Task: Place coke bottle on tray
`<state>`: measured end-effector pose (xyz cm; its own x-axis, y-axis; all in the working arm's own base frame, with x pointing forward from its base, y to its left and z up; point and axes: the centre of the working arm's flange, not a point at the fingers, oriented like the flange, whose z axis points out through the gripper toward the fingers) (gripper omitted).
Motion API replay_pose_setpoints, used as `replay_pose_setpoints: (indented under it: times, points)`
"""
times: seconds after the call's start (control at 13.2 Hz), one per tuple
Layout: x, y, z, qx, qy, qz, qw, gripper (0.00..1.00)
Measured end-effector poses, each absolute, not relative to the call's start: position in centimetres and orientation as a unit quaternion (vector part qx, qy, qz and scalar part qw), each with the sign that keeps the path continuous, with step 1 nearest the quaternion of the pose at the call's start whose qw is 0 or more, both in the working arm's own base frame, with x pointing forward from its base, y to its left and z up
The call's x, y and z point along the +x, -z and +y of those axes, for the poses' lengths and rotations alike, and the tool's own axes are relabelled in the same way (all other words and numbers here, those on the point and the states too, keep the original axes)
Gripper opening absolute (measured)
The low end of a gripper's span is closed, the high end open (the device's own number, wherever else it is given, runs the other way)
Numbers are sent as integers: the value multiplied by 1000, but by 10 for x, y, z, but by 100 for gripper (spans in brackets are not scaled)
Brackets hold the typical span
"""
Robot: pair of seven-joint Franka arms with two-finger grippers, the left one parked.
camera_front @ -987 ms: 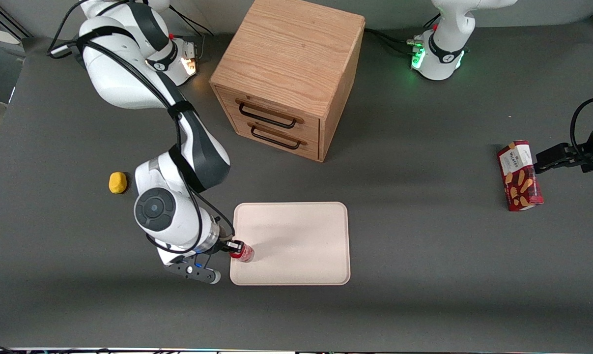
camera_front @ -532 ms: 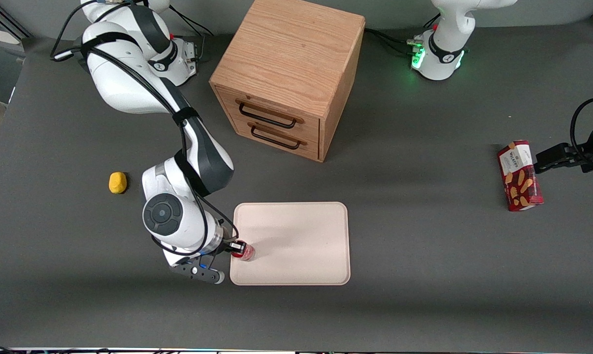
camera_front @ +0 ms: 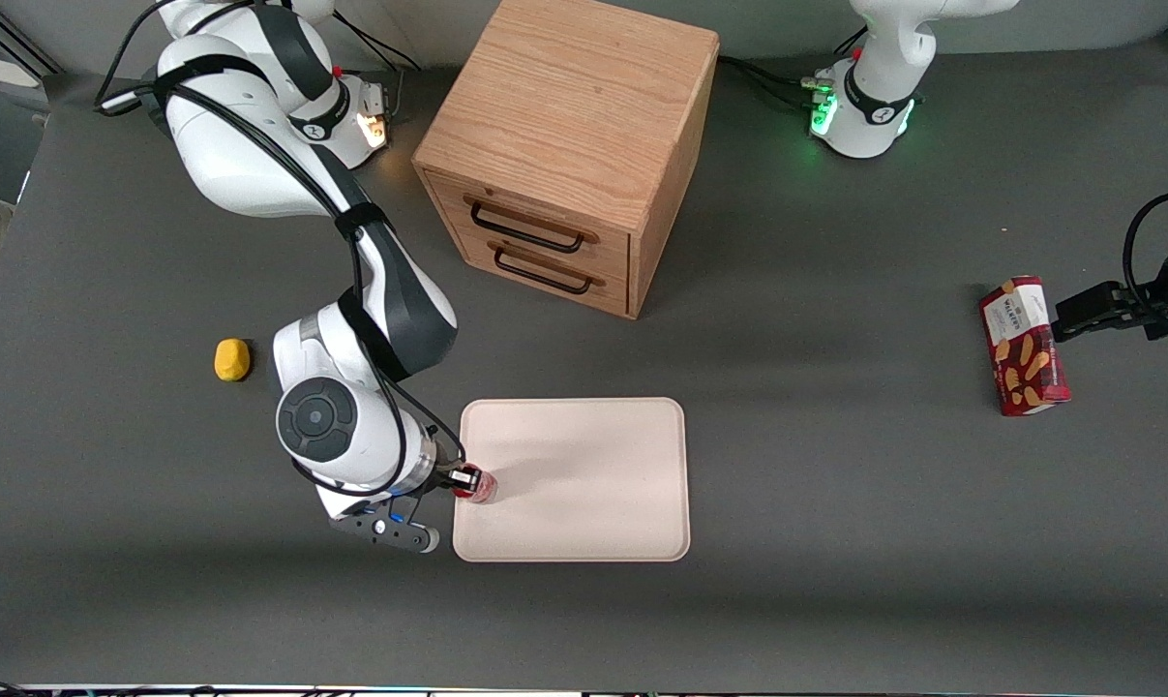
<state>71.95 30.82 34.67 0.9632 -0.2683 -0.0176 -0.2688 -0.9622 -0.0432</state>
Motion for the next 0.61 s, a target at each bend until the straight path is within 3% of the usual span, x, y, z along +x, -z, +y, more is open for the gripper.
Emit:
replay_pose_setpoints:
  times: [0.3,0.46,0.53,0.61]
  points:
    - [719,-357,308,-990,-1,135,25,68]
    - [708,-405,303,-991,-6,135,18,92]
    - [697,-443,297,-991,-10,134,13,99]
    - [682,-486,291,-991,-9,133,11,100]
